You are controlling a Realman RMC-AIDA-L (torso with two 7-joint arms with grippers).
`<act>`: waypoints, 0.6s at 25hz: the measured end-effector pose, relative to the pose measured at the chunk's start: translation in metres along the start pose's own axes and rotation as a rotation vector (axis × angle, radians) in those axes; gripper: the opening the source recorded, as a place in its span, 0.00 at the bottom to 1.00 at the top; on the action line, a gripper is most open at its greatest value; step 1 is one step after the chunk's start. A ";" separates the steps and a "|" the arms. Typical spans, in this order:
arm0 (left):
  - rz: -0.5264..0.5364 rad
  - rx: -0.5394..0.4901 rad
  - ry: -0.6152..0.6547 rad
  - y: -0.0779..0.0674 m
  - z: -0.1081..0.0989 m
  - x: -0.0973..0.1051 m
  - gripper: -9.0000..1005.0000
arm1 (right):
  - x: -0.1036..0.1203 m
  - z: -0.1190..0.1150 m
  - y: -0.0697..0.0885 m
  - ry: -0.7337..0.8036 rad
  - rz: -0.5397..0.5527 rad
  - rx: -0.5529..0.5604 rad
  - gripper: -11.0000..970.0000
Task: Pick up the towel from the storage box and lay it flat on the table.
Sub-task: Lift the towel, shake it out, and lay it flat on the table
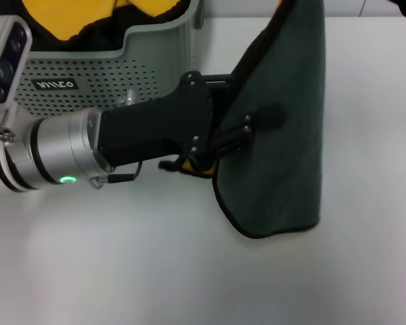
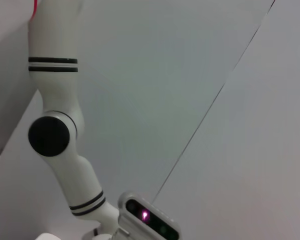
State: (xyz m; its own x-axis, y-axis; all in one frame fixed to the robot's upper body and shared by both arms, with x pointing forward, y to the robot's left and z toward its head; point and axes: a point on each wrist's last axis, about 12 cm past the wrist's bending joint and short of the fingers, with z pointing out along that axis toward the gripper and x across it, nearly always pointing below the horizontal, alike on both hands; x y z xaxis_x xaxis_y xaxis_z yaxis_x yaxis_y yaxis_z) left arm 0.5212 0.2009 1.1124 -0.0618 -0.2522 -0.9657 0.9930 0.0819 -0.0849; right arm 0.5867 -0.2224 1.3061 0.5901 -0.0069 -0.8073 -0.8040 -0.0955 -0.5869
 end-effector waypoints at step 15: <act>-0.016 -0.130 0.010 -0.012 -0.026 0.016 0.30 | -0.010 -0.021 0.003 0.026 -0.063 0.086 0.03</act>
State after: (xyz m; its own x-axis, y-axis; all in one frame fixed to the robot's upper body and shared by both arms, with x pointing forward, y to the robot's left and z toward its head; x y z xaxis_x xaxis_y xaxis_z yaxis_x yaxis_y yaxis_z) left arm 0.5054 0.2212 1.0915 -0.0791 -0.2450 -0.9663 0.9704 0.2028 -0.1308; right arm 0.5796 -0.2432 1.3140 0.6402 -0.0295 -0.7676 -0.7681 -0.0111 -0.6402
